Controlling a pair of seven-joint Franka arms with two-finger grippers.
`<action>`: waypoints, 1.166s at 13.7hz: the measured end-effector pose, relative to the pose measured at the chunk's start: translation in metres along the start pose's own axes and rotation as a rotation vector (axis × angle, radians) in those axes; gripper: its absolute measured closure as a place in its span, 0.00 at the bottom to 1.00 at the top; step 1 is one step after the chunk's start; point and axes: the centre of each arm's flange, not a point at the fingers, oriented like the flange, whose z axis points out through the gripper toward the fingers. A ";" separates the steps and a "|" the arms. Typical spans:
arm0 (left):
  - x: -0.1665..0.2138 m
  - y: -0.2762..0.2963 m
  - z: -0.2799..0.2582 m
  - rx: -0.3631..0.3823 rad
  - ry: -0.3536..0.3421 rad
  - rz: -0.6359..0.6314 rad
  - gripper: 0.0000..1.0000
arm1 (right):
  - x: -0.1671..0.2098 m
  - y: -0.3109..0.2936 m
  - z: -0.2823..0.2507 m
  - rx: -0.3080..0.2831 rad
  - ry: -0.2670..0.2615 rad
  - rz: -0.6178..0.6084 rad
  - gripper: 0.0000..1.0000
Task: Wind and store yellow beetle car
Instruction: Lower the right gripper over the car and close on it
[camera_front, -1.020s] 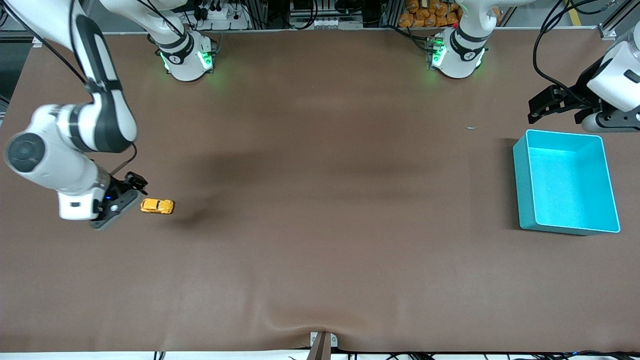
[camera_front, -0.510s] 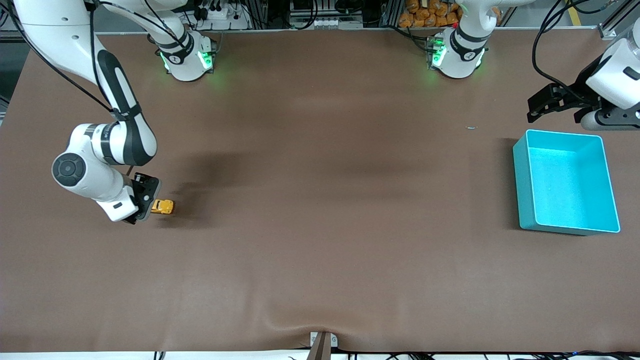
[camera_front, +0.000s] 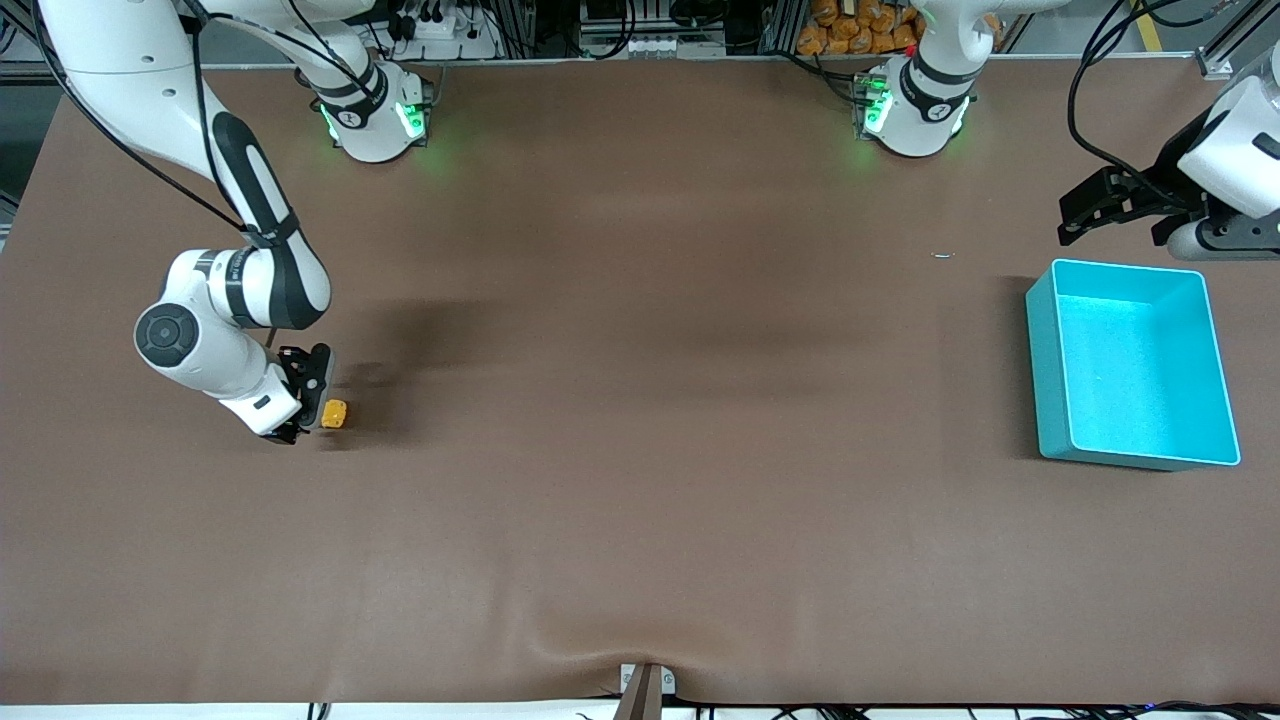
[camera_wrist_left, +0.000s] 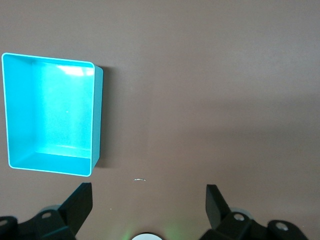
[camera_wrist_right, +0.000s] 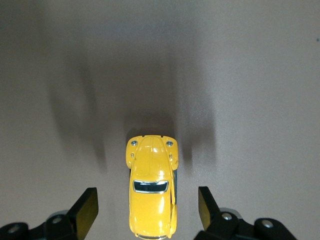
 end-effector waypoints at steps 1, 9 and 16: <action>0.000 0.000 0.000 0.001 0.000 0.000 0.00 | 0.000 0.000 0.002 -0.003 -0.001 -0.002 0.13; 0.000 -0.003 0.004 0.004 -0.010 -0.026 0.00 | -0.004 0.001 0.011 -0.002 -0.006 -0.001 0.62; 0.001 -0.009 0.006 0.005 -0.015 -0.048 0.00 | -0.023 0.002 0.012 -0.007 -0.006 -0.014 0.62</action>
